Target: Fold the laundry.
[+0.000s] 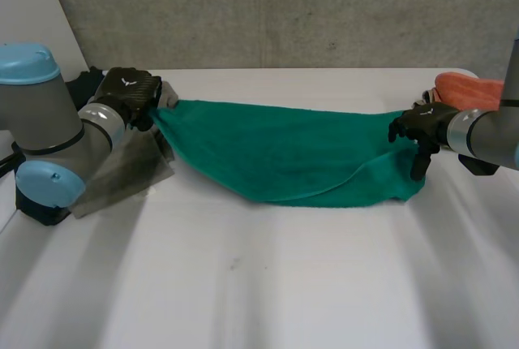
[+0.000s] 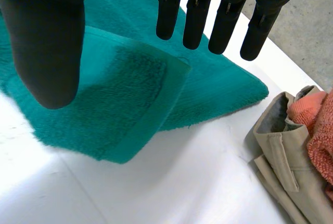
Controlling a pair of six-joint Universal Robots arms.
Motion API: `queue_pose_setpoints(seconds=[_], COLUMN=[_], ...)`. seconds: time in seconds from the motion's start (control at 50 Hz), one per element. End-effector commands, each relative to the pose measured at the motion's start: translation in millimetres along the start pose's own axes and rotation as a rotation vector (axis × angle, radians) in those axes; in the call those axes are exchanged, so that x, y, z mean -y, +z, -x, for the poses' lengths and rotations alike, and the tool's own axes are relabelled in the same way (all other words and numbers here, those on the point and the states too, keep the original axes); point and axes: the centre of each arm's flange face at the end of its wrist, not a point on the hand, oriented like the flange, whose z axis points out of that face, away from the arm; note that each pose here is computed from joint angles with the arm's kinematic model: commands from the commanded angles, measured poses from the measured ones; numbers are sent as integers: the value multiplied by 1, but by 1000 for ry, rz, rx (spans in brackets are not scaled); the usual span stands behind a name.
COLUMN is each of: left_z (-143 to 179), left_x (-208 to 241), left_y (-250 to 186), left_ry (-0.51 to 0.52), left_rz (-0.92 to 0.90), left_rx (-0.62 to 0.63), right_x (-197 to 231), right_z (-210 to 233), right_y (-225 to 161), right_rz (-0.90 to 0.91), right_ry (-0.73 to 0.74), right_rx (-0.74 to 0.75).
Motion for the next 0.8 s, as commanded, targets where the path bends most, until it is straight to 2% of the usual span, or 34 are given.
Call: queue_pose_setpoints(seconds=[0.02, 0.2, 0.3, 0.36, 0.44, 0.52, 0.56, 0.66, 0.8], left_z=[0, -4, -8, -7, -10, -18, -22, -26, -17], left_x=[2, -1, -7, -12, -25, -34, -36, -40, -33], left_y=[-3, -14, -43, -70, -110, -133, -139, -144, -108], left_ry=[9, 48, 149, 216, 283, 296, 290, 264, 231], left_rz=[1, 58, 205, 332, 505, 576, 593, 617, 573], left_rx=[3, -23, -77, -114, -207, -307, -346, -404, -343], right_x=[2, 3, -7, -16, -40, -58, -65, -76, -68], right_z=[6, 5, 4, 2, 11, 22, 26, 33, 26], right_y=[14, 7, -26, -55, -100, -127, -134, -136, -97], right_rz=[20, 66, 174, 213, 240, 248, 257, 255, 177], right_ry=[-15, 9, 57, -9, -259, -422, -443, -457, -420], right_rx=[-4, -25, 14, 41, 106, 124, 128, 123, 23])
